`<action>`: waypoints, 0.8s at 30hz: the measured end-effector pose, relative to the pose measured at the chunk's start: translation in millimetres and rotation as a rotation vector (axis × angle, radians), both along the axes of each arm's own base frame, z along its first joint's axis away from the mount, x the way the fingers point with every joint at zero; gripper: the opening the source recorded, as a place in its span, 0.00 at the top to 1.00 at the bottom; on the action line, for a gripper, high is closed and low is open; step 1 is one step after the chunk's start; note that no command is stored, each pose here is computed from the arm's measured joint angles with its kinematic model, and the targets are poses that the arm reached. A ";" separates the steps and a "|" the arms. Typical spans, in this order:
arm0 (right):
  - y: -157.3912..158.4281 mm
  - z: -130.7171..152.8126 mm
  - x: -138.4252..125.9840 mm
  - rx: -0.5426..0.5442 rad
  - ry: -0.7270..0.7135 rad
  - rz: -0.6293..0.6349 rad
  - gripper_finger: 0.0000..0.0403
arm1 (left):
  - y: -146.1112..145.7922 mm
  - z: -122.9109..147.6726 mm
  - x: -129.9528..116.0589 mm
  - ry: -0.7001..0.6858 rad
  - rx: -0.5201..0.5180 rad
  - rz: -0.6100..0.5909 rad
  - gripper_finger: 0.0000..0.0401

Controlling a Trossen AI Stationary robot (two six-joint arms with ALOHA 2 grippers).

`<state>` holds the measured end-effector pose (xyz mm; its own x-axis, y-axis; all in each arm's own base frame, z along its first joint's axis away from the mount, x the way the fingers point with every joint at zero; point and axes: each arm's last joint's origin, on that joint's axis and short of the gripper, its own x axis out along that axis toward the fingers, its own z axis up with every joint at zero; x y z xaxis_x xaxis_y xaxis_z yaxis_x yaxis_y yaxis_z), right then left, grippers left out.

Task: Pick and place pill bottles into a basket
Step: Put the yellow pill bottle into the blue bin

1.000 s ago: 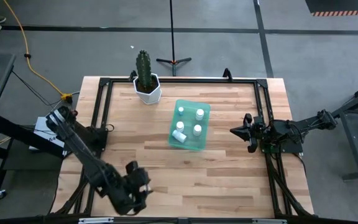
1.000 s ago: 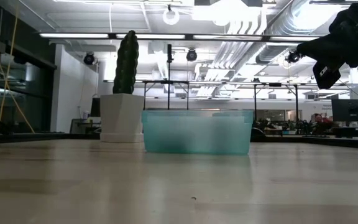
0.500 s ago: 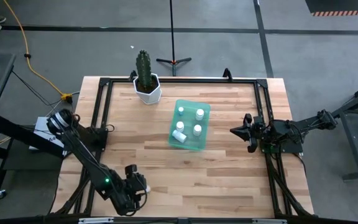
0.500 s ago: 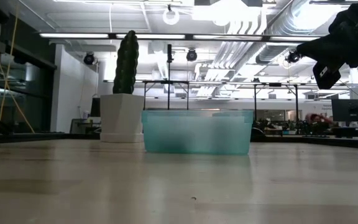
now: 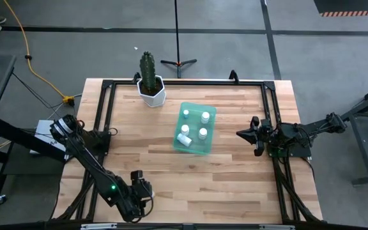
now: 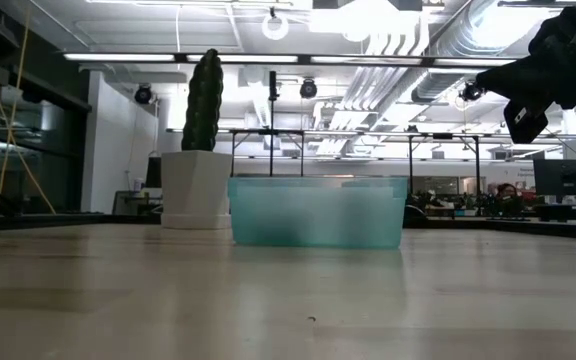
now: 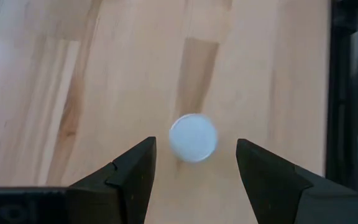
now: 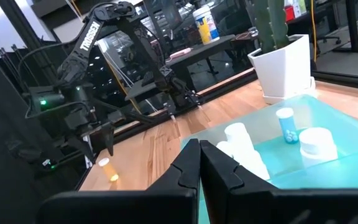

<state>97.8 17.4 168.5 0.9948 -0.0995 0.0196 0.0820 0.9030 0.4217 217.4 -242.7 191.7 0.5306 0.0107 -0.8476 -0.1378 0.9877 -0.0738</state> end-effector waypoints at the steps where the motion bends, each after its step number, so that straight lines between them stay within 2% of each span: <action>1: 0.0 -0.1 0.0 0.000 0.000 0.000 1.00 | 0.5 -0.4 -0.4 0.005 0.003 0.005 0.36; 4: 0.0 -0.1 0.0 0.000 0.000 -0.001 1.00 | 0.5 -0.1 -0.3 0.003 -0.005 0.016 0.31; 10: -0.1 -0.2 0.0 0.001 0.001 -0.004 1.00 | 0.5 -8.3 3.2 0.042 -0.005 0.015 0.11; 14: -0.1 -0.2 0.0 0.001 0.001 -0.005 1.00 | -0.2 -15.9 8.9 0.055 -0.015 0.020 0.03; 18: -0.1 -0.1 0.0 0.002 0.000 -0.005 1.00 | 2.1 -20.5 11.4 0.073 0.001 0.032 0.02; 24: -0.3 -0.2 0.0 0.000 0.001 -0.009 1.00 | 4.1 -23.0 15.1 0.076 0.011 0.021 0.09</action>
